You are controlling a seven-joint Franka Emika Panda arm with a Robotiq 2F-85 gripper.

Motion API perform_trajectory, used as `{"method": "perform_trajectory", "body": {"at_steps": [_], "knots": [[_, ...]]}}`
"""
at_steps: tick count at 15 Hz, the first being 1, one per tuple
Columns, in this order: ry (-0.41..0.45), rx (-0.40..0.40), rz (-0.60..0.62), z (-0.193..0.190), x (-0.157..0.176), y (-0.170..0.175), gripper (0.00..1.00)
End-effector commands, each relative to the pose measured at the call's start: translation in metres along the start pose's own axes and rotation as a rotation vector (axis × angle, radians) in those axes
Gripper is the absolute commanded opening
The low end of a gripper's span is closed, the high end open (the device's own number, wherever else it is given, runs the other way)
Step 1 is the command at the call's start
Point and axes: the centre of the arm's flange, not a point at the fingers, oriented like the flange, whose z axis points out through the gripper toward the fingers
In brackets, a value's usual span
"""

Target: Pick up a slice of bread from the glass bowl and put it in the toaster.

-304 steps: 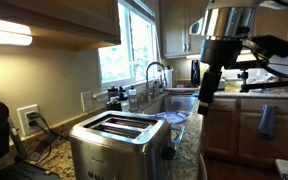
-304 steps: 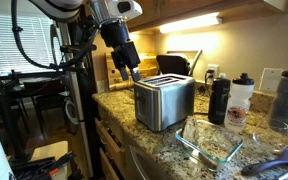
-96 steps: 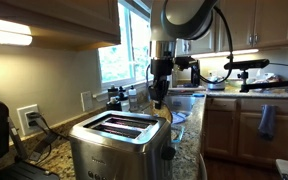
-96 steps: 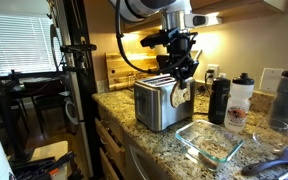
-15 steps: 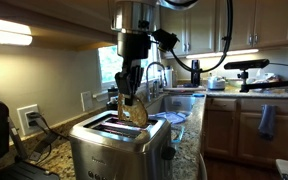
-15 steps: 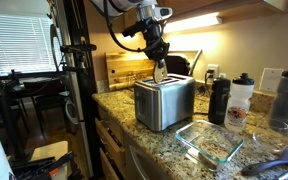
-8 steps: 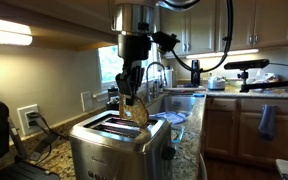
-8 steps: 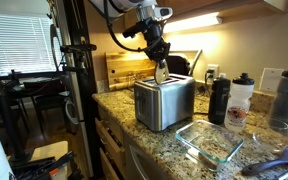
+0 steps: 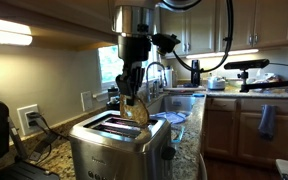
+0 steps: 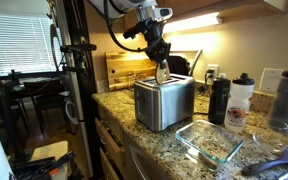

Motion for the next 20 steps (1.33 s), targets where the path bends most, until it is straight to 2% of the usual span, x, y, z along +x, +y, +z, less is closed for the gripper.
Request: {"method": "perform_trajectory", "body": {"at_steps": [1,17,18,19,20], "knots": [[0.010,-0.026,0.016,0.002,0.006,-0.002,0.07],[0.053,-0.031,0.015,0.011,0.015,0.008,0.07],[0.052,-0.032,0.019,0.012,0.015,0.010,0.10],[0.051,-0.030,0.021,0.013,0.015,0.009,0.37],[0.052,-0.031,0.021,0.013,0.015,0.010,0.38]]}}
